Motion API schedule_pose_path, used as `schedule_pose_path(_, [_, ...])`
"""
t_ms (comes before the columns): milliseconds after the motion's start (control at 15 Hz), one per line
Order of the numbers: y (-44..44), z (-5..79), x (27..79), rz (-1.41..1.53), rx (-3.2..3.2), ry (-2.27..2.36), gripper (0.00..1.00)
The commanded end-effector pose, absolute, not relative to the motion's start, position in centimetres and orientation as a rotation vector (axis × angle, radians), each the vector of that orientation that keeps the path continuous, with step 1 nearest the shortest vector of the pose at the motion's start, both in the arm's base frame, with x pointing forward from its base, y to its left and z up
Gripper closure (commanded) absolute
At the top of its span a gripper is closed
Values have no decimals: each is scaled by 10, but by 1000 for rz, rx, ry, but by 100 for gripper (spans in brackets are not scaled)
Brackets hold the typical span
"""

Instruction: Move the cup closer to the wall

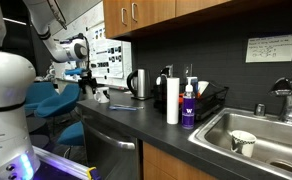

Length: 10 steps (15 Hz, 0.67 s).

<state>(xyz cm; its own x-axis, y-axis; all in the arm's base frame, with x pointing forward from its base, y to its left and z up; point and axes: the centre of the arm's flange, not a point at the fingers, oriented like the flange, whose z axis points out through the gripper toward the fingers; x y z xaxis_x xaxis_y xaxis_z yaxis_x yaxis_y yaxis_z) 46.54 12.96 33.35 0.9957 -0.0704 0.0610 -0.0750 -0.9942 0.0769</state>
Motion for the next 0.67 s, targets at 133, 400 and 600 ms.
schedule_pose_path(133, [125,317,479,132,3047,-61,0])
schedule_pose_path(400, [123,311,490,149,3044,-37,26])
schedule_pose_path(600, [124,310,497,167,3046,-19,45])
